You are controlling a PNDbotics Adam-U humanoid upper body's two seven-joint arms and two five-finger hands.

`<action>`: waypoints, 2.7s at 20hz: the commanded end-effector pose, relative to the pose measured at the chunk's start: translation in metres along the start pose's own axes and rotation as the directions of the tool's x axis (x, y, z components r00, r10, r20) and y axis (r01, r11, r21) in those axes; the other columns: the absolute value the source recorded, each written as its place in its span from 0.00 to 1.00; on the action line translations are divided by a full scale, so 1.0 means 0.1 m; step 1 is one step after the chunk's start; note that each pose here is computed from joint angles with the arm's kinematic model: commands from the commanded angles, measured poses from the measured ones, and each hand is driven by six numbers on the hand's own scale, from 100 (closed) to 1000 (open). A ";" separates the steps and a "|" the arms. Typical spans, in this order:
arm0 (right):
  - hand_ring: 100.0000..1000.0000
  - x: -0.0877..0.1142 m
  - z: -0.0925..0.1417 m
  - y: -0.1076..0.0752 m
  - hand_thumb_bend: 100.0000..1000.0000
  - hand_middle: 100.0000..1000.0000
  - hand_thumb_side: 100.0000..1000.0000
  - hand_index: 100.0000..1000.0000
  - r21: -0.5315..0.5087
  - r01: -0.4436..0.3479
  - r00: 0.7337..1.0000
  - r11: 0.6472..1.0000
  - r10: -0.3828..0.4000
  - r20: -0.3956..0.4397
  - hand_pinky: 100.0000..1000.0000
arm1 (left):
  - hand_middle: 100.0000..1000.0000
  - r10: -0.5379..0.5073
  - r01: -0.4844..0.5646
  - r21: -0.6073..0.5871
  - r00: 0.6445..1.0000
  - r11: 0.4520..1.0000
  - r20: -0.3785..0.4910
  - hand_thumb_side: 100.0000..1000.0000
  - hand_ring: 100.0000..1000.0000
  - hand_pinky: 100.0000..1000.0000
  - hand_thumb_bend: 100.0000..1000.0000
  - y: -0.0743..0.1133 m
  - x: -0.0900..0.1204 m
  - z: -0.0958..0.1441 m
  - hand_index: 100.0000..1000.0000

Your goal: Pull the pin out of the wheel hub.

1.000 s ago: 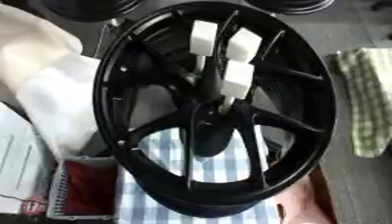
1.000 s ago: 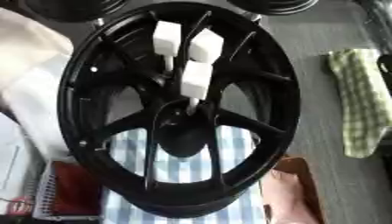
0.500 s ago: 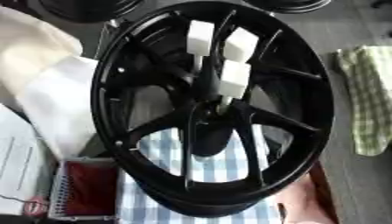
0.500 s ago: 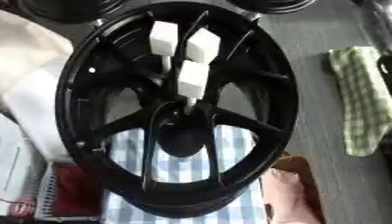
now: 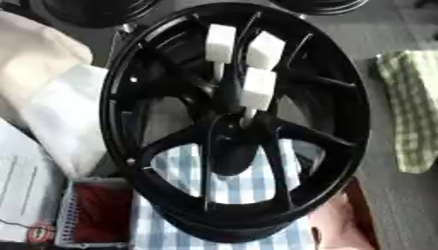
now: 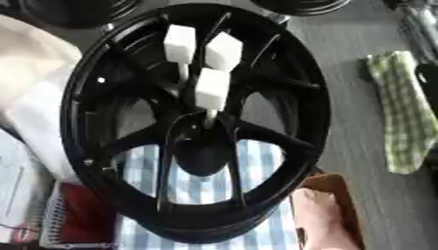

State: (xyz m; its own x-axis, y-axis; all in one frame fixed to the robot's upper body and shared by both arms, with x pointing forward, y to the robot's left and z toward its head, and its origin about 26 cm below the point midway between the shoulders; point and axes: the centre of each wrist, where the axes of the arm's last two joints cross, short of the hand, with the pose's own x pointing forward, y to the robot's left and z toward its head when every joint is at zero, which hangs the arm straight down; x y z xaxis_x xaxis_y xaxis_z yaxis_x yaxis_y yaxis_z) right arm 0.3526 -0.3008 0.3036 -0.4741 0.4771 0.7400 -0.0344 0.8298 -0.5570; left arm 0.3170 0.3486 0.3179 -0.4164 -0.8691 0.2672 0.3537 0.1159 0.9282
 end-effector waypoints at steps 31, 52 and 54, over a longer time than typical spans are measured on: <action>0.70 0.04 -0.09 -0.02 0.15 0.64 0.49 0.68 0.036 -0.042 0.999 0.998 0.042 0.000 0.81 | 0.79 -0.044 0.073 -0.141 0.979 0.987 0.200 0.46 0.83 0.81 0.64 0.43 0.88 -0.99 0.87; 0.70 0.09 -0.18 0.06 0.14 0.64 0.49 0.68 0.068 -0.027 1.000 0.997 0.026 0.016 0.81 | 0.76 -0.045 0.041 0.034 0.990 0.999 0.130 0.11 0.81 0.80 0.50 0.47 1.15 -1.32 0.84; 0.70 0.10 -0.19 0.06 0.14 0.64 0.49 0.68 0.069 -0.024 1.000 0.997 0.023 0.022 0.81 | 0.76 -0.038 0.034 0.031 0.990 0.999 0.139 0.11 0.81 0.80 0.47 0.47 1.18 -1.36 0.84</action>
State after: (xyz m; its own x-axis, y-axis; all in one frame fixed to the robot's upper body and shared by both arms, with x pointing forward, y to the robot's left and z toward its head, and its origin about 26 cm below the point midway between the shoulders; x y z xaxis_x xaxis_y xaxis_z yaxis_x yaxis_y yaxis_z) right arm 0.3665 -0.2838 0.3039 -0.4727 0.4777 0.7405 -0.1067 0.8031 -0.5862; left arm 0.4008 0.1848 0.3443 -0.5353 -0.7964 0.2814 0.3541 0.0909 0.9308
